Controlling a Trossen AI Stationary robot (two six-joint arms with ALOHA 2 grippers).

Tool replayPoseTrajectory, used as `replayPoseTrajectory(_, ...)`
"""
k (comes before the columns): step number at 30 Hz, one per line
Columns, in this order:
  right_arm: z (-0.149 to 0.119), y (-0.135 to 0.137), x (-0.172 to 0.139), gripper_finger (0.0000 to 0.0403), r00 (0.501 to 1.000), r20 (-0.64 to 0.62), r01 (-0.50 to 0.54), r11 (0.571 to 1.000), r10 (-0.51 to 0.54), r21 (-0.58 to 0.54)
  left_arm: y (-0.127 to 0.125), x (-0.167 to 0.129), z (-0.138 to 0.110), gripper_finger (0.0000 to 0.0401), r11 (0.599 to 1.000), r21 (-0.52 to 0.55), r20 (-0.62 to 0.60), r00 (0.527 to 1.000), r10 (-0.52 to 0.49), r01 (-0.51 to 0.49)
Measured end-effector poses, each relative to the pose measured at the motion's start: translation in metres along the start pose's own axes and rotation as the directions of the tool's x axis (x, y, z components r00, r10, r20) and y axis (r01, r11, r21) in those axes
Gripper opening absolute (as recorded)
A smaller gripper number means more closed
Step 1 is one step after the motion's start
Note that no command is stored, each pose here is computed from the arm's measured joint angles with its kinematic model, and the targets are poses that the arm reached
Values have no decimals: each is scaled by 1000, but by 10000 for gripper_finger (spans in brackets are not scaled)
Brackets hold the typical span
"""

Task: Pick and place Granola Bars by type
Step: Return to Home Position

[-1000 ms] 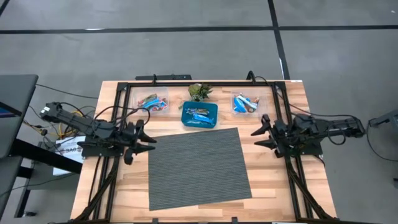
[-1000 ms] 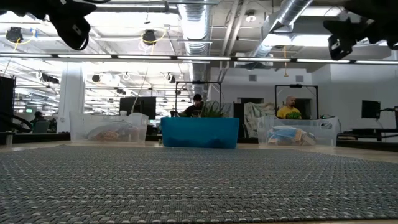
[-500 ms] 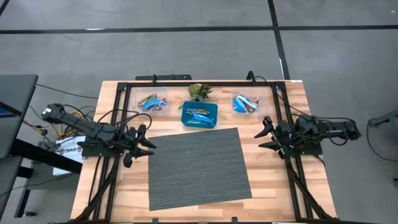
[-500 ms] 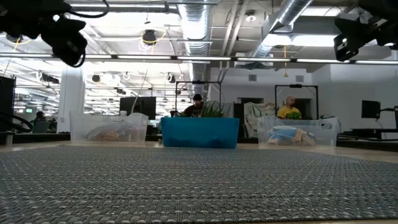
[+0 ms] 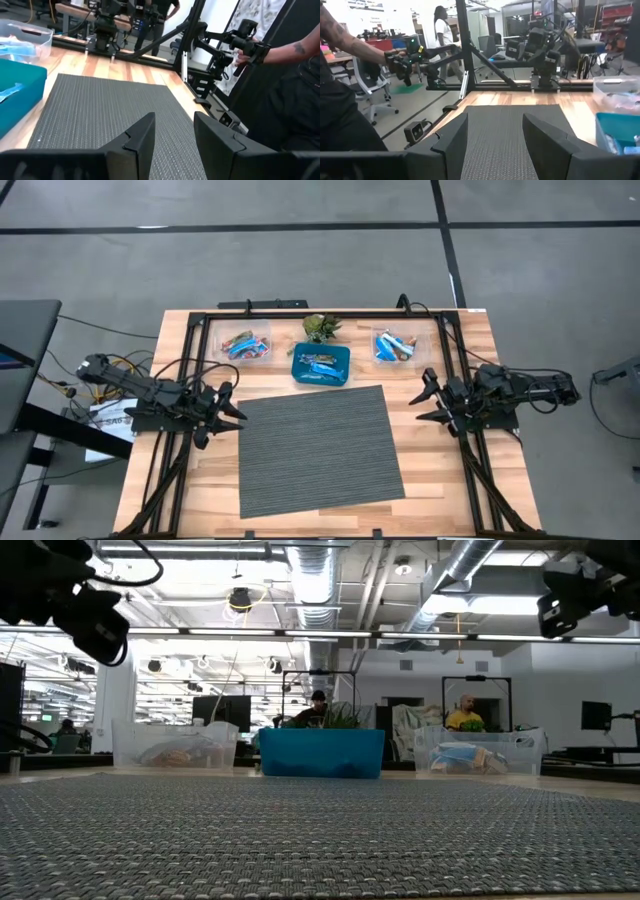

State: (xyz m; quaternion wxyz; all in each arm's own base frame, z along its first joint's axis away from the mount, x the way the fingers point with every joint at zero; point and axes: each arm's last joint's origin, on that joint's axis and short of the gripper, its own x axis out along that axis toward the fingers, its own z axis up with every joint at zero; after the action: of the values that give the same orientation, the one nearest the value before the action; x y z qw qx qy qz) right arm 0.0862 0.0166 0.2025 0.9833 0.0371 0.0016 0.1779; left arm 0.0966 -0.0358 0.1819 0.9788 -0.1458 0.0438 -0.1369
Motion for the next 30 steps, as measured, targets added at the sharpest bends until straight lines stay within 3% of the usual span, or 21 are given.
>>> replayPoseTrajectory(5, 2, 0, 0, 183, 1000, 25, 13, 998, -12, -55, 1, -2, -3, 127, 1000, 7, 10, 1000, 12, -12)
replayPoseTrajectory(13, 18, 1, -2, 182, 983, 182, 48, 980, -13, -193, 2, -3, -5, 127, 1000, 10, -9, 1000, 18, -18)
replayPoseTrajectory(19, -8, -3, 6, 181, 960, 279, 56, 981, -2, -187, 2, -3, -5, 127, 1000, 10, -9, 1000, 18, -18)
replayPoseTrajectory(26, -11, -4, 7, 181, 970, 243, 60, 983, -16, -175, 2, -3, -5, 127, 1000, 5, -8, 1000, 13, -13)
replayPoseTrajectory(30, -26, -6, 9, 179, 996, 87, 41, 996, -34, -82, 2, -3, -5, 127, 1000, 3, -14, 1000, -7, 7)
